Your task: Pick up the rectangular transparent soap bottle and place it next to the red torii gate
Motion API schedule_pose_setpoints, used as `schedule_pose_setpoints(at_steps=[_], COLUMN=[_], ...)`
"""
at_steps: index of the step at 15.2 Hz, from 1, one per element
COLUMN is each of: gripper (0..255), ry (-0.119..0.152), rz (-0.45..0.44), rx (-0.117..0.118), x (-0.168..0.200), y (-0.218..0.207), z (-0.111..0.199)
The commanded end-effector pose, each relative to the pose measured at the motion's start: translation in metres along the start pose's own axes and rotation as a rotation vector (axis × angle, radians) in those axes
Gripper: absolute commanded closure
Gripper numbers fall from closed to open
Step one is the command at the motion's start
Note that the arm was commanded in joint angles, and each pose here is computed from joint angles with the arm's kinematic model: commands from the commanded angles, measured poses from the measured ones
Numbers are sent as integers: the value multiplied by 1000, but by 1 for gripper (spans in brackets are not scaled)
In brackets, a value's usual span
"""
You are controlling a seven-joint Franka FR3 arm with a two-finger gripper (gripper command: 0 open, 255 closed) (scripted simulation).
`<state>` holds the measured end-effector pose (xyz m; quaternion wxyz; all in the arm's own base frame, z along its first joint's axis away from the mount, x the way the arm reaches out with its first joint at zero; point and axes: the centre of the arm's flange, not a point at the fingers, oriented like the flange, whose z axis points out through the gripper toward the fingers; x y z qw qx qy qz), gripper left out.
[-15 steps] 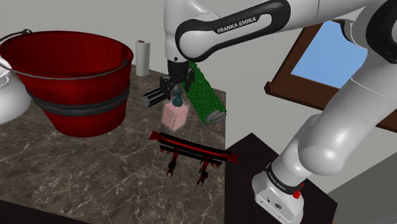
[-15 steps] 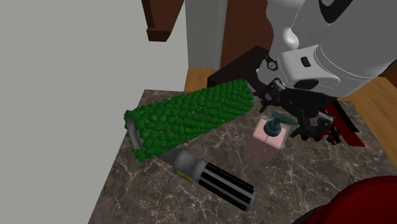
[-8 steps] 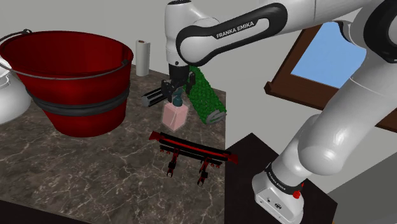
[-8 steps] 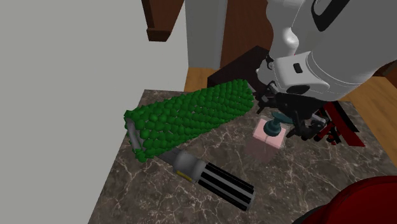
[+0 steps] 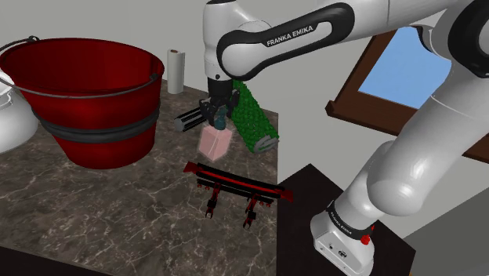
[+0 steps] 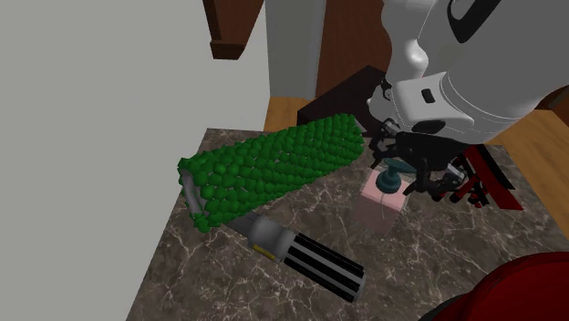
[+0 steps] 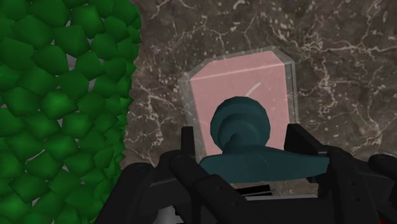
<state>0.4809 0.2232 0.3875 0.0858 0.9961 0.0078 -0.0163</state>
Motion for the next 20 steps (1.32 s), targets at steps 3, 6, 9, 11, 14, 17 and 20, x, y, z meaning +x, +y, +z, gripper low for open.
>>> schedule_pose_setpoints(at_steps=[3, 6, 9, 11, 14, 17, 20], gripper=[255, 255, 255, 255, 255, 255, 0], ry=[-7, -7, -7, -7, -7, -7, -63], rz=[-1, -1, -1, -1, -1, -1, 397], rx=[-2, -2, -2, -2, -2, -2, 74], x=[-1, -2, -2, -3, -3, -4, 2], y=[1, 4, 6, 8, 11, 14, 34], z=[-2, -18, -33, -44, -59, -75, -79])
